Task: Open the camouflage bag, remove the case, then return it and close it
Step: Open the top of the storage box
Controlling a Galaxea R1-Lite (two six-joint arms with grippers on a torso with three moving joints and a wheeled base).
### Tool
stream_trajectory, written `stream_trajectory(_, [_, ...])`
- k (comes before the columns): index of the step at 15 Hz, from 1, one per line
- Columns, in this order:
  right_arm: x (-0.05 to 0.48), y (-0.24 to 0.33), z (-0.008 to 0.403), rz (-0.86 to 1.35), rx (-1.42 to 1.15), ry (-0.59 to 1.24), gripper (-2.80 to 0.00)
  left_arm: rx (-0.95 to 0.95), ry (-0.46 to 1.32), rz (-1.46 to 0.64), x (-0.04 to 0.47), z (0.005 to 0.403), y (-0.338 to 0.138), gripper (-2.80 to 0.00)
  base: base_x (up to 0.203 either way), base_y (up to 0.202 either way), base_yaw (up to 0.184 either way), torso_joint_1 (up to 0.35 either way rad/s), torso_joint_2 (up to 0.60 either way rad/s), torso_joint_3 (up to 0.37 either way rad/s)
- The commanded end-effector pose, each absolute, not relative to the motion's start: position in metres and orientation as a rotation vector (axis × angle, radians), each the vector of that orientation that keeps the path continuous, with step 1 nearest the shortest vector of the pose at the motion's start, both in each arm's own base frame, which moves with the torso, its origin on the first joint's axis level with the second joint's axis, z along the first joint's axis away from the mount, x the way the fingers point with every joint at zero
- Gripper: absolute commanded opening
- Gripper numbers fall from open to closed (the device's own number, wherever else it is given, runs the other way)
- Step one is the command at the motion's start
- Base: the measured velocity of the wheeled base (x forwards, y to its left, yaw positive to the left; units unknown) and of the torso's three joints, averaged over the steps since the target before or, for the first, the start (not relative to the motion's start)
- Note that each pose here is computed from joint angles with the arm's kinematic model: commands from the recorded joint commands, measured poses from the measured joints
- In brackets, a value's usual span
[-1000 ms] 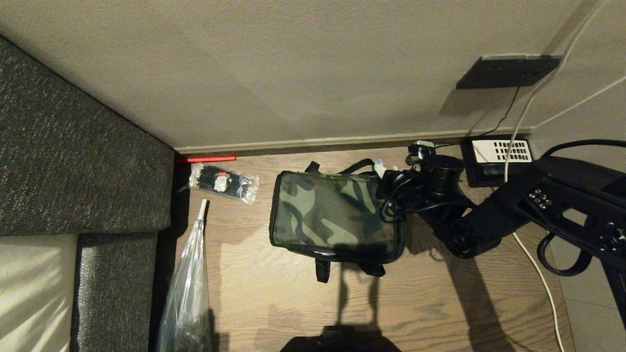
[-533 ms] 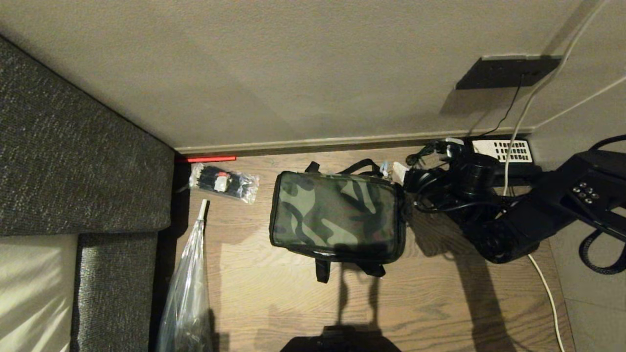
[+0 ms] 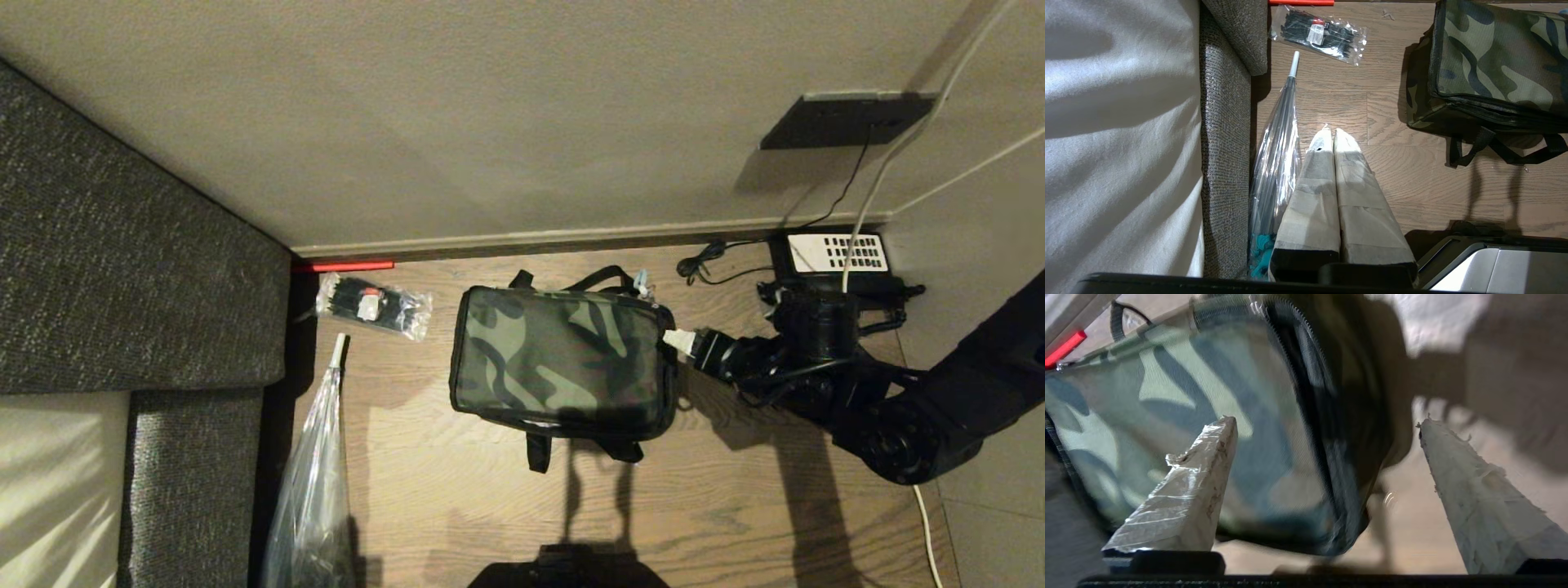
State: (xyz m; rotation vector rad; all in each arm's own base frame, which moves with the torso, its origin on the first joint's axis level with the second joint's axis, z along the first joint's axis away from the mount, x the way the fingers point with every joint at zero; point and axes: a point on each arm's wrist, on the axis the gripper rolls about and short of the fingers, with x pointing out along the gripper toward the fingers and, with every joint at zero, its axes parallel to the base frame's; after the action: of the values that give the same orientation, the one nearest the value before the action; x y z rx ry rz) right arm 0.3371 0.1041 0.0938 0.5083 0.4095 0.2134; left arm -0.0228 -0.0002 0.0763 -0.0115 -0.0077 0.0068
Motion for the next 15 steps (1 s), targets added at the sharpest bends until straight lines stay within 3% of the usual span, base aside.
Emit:
stream_trajectory(1, [0.338, 0.11, 0.1, 0.259, 0.589, 0.464, 0.0, -0.012, -0.007, 0.008, -0.023, 0.076, 0.0, -2.8, 0.0, 0.0, 0.0, 0.0, 0.0, 0.0])
stream_trajectory(15, [0.365, 0.135, 0.078, 0.323, 0.679, 0.59, 0.0, -0.012, -0.008, 0.008, -0.023, 0.076, 0.0, -2.8, 0.0, 0.0, 0.0, 0.0, 0.0, 0.0])
